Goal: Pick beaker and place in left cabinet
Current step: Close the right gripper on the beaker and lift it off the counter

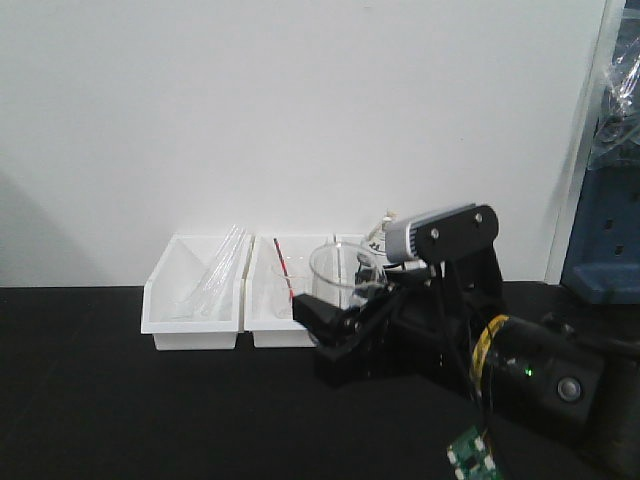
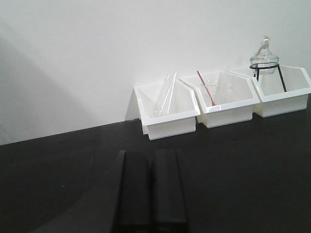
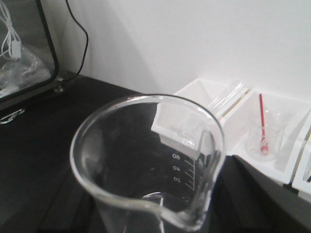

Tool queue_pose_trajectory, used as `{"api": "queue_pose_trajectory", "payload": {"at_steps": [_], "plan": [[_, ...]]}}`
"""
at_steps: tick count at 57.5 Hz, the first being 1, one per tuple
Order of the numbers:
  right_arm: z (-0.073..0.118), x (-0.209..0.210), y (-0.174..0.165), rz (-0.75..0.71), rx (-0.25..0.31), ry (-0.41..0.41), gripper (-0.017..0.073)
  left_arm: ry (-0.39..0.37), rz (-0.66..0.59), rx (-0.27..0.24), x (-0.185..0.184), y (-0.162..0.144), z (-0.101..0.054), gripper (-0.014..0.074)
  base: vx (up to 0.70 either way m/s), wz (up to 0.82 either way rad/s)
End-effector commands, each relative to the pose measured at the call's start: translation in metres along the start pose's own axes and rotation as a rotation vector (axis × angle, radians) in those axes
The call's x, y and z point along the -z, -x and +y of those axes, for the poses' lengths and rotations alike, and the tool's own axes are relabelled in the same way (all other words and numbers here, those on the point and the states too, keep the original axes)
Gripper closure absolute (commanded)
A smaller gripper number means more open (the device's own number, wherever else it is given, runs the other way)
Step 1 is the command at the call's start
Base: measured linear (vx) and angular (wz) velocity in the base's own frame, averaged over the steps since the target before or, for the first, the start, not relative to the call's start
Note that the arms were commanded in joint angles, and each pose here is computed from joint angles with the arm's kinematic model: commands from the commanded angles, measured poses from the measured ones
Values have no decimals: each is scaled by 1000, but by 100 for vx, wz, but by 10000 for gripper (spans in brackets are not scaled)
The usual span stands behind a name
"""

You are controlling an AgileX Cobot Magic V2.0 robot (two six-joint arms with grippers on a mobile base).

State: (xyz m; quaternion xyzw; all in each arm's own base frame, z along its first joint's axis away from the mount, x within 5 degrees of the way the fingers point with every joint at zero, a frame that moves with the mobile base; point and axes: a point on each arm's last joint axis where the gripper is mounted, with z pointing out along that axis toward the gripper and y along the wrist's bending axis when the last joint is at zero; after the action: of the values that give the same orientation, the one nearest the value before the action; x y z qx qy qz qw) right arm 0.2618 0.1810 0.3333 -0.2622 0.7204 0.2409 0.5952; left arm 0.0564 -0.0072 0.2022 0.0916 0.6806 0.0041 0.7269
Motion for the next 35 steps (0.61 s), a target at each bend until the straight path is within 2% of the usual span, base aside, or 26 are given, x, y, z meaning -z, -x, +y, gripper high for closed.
{"api": "queue_pose_trajectory", "payload": {"at_steps": [1, 17, 35], "plan": [[10, 12, 14, -105, 2, 89, 531, 8, -86, 6, 1, 3, 0, 592, 0, 0], [21, 16, 19, -200, 5, 222, 531, 8, -86, 6, 1, 3, 0, 592, 0, 0], [22, 16, 20, -214, 6, 238, 531, 8, -86, 6, 1, 3, 0, 592, 0, 0]]}}
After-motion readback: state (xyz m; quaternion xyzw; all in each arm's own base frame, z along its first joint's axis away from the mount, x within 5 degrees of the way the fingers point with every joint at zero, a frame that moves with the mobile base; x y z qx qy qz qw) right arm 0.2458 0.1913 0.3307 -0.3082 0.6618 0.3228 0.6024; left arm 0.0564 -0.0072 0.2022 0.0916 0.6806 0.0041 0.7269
